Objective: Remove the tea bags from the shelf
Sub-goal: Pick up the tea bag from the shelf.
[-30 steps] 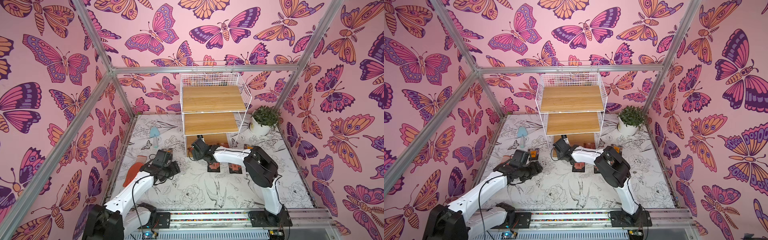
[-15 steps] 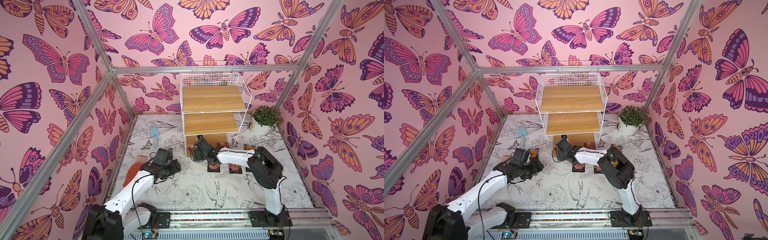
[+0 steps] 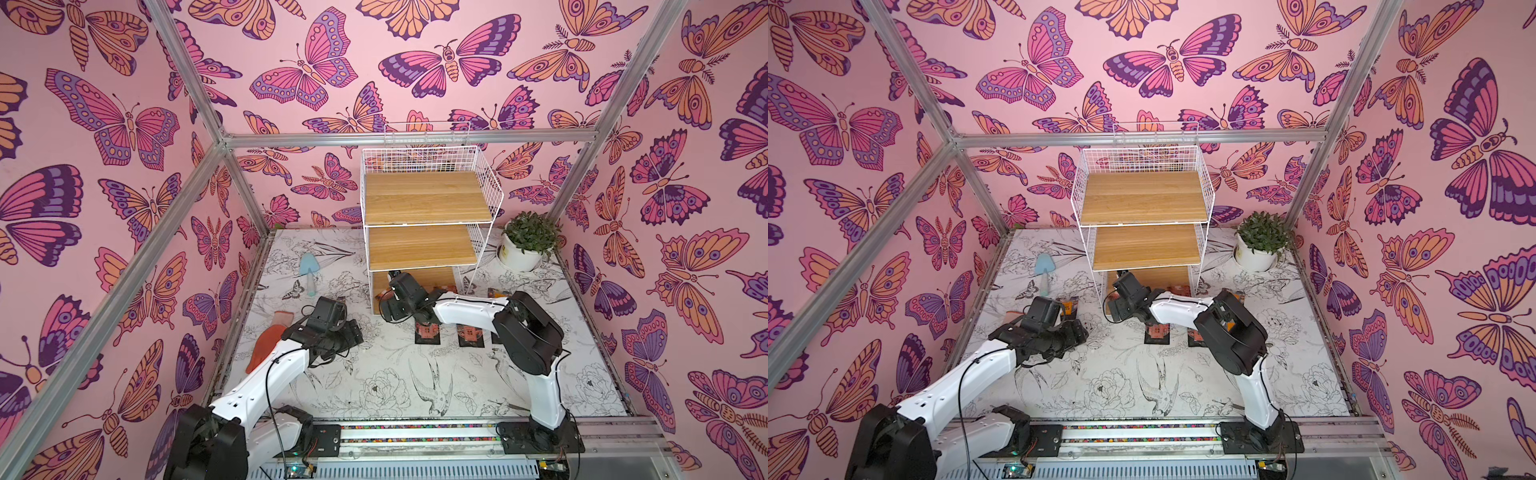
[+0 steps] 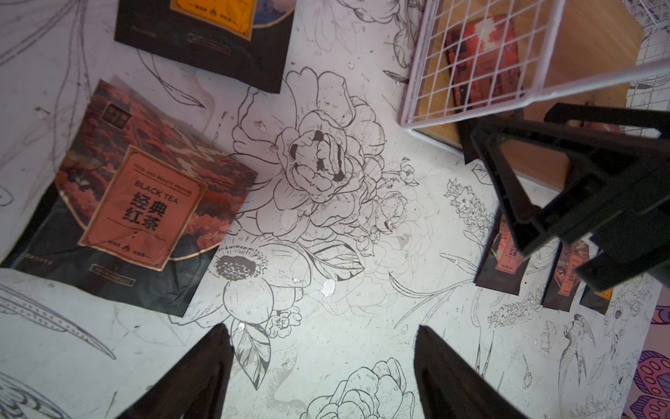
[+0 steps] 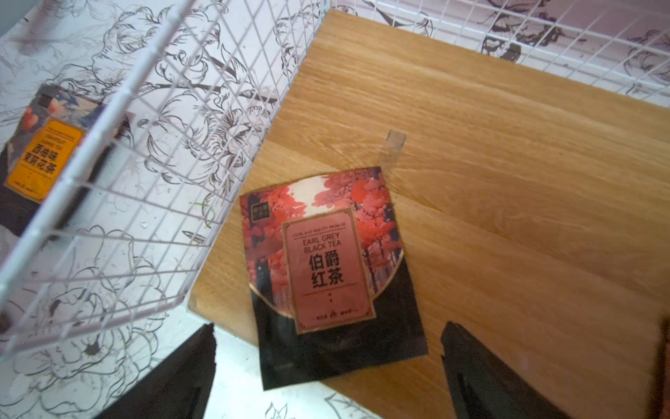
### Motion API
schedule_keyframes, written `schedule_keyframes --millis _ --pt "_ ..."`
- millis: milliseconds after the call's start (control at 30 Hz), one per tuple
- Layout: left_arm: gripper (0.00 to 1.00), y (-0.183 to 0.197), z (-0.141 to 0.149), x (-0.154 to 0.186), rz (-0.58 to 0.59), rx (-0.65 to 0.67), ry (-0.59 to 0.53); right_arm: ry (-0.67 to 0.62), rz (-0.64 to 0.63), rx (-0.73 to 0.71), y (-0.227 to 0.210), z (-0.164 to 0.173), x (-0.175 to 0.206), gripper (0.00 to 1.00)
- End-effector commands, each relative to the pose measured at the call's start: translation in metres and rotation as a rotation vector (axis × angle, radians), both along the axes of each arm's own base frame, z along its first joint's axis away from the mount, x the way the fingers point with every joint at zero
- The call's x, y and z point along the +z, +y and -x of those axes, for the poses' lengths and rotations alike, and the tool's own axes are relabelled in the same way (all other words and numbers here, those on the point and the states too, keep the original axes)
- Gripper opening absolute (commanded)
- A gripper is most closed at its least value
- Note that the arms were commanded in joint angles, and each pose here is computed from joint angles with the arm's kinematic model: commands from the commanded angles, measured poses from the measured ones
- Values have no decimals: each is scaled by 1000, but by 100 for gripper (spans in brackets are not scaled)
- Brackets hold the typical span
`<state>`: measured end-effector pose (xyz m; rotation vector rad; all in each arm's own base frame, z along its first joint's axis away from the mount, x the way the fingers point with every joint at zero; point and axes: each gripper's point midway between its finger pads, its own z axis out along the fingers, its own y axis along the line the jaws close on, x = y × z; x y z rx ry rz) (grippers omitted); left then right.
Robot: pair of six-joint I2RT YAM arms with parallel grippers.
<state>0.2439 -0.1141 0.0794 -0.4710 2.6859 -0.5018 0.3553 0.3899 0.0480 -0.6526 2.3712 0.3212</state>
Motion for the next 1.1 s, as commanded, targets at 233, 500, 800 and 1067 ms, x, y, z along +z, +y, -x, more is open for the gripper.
schedule_keyframes --millis 233,500,800,1067 --pt "82 -2 -3 2 -2 -3 -5 34 52 49 5 -6 -26 100" --pt "82 -2 -4 2 -5 1 -7 81 147 30 -5 0 -43 98" --pt "82 -1 -2 0 -5 7 -10 195 185 -4 -14 16 -69 91" --pt "82 0 1 0 2 12 -19 215 197 -46 -23 20 -69 70"
